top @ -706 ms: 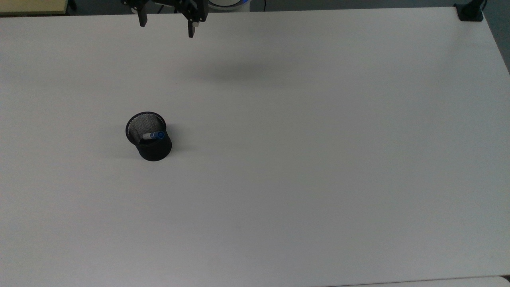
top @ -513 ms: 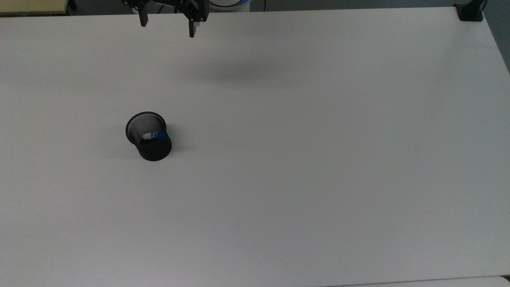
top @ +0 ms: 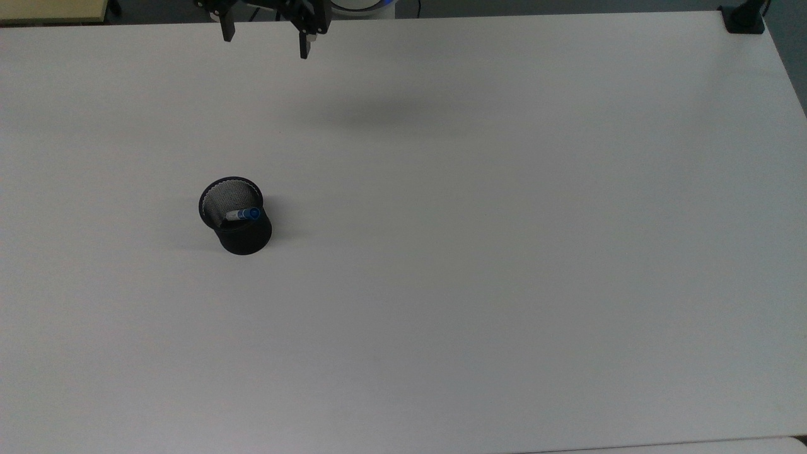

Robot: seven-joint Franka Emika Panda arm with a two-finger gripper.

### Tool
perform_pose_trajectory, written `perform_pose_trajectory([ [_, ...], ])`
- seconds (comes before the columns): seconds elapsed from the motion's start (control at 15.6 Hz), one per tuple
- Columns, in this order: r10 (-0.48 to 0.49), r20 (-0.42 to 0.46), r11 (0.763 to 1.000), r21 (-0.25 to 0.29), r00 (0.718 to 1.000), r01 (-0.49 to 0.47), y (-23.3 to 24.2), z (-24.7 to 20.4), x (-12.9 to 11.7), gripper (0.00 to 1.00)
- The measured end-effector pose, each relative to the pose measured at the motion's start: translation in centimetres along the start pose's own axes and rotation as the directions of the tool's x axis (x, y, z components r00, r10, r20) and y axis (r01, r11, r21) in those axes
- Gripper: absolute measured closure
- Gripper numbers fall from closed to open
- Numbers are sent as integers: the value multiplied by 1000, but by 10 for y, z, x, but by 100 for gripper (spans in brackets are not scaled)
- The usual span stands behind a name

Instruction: Remove the marker

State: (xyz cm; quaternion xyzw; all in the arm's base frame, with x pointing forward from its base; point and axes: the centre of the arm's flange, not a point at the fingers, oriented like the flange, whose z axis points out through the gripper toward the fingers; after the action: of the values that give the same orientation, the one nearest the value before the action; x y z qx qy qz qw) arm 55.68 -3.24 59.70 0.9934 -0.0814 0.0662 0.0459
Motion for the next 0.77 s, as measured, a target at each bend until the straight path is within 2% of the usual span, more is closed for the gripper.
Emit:
perform_pose_trajectory([
  [0.32, -17, 0, 1000, 0, 1000, 17, 0, 0, 0, 0],
  [0.45, -79, 3, 997, -3, 997, 79, 0, 2, 1, 0],
  [0.58, -216, 24, 976, -8, 976, 216, 2, 13, 4, 0],
  [0.71, -340, 57, 938, -51, 939, 343, 7, 34, 12, 0],
  [0.77, -367, 54, 926, -74, 929, 370, 8, 44, 19, 0],
])
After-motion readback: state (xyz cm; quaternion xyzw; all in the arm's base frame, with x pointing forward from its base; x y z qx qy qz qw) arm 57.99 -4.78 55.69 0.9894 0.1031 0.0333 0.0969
